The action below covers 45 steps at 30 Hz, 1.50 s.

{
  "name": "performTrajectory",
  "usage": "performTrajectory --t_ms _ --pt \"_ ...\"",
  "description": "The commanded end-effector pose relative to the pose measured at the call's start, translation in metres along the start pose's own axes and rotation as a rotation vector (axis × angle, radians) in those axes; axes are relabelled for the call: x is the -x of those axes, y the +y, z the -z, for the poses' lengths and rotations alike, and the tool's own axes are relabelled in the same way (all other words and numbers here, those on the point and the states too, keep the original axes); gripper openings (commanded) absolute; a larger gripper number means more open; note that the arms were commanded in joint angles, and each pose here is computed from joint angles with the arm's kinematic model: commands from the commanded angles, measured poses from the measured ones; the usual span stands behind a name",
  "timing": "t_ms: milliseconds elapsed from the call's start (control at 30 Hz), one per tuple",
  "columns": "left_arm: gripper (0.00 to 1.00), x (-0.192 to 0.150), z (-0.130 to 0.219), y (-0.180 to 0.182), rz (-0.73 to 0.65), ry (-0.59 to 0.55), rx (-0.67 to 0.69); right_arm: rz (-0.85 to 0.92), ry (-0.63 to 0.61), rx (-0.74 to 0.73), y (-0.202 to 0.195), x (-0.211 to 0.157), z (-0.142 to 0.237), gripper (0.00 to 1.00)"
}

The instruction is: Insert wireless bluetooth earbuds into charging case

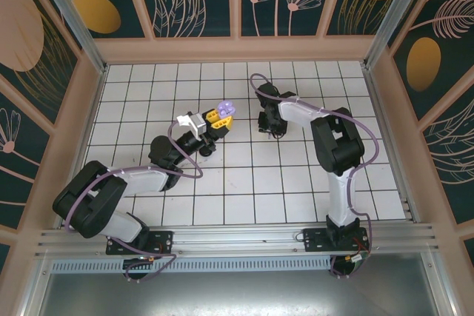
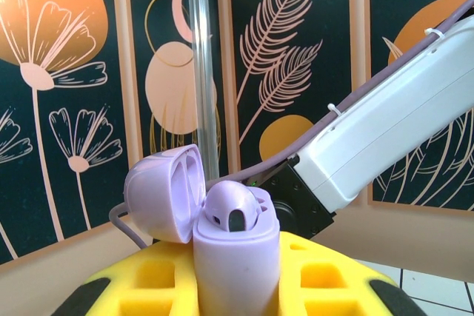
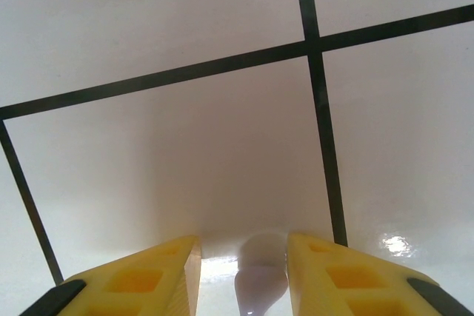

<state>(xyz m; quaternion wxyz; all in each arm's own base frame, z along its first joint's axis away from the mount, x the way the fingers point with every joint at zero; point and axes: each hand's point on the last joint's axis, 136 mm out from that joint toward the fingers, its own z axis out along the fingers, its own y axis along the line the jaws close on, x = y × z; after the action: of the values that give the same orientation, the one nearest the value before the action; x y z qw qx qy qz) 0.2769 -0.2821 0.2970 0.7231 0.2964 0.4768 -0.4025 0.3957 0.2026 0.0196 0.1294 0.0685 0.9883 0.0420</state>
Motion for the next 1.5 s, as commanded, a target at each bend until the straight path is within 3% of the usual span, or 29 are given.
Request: performTrajectory --t_ms 0,567,767,1167,1467 --pt "0.00 0.008 0.003 -0.001 -0.005 -0.038 -0.012 0.021 0.009 -0.022 0.005 -0.006 -0.003 0.36" --pt "0.00 0.009 0.003 -0.001 0.001 -0.047 -0.012 0.031 0.031 -0.049 -0.003 -0.025 -0.006 0.35" --pt "0.00 0.011 0.003 -0.002 0.002 -0.050 -0.013 0.046 0.020 -0.041 -0.001 -0.022 -0.001 0.25" --pt "0.00 0.014 0.003 -0.002 0.002 -0.052 -0.015 0.125 -0.061 0.031 0.013 -0.016 0.022 0.20" --pt "0.00 0.014 0.003 -0.003 0.003 -0.048 -0.018 0.110 -0.164 0.095 0.019 -0.002 0.062 0.20"
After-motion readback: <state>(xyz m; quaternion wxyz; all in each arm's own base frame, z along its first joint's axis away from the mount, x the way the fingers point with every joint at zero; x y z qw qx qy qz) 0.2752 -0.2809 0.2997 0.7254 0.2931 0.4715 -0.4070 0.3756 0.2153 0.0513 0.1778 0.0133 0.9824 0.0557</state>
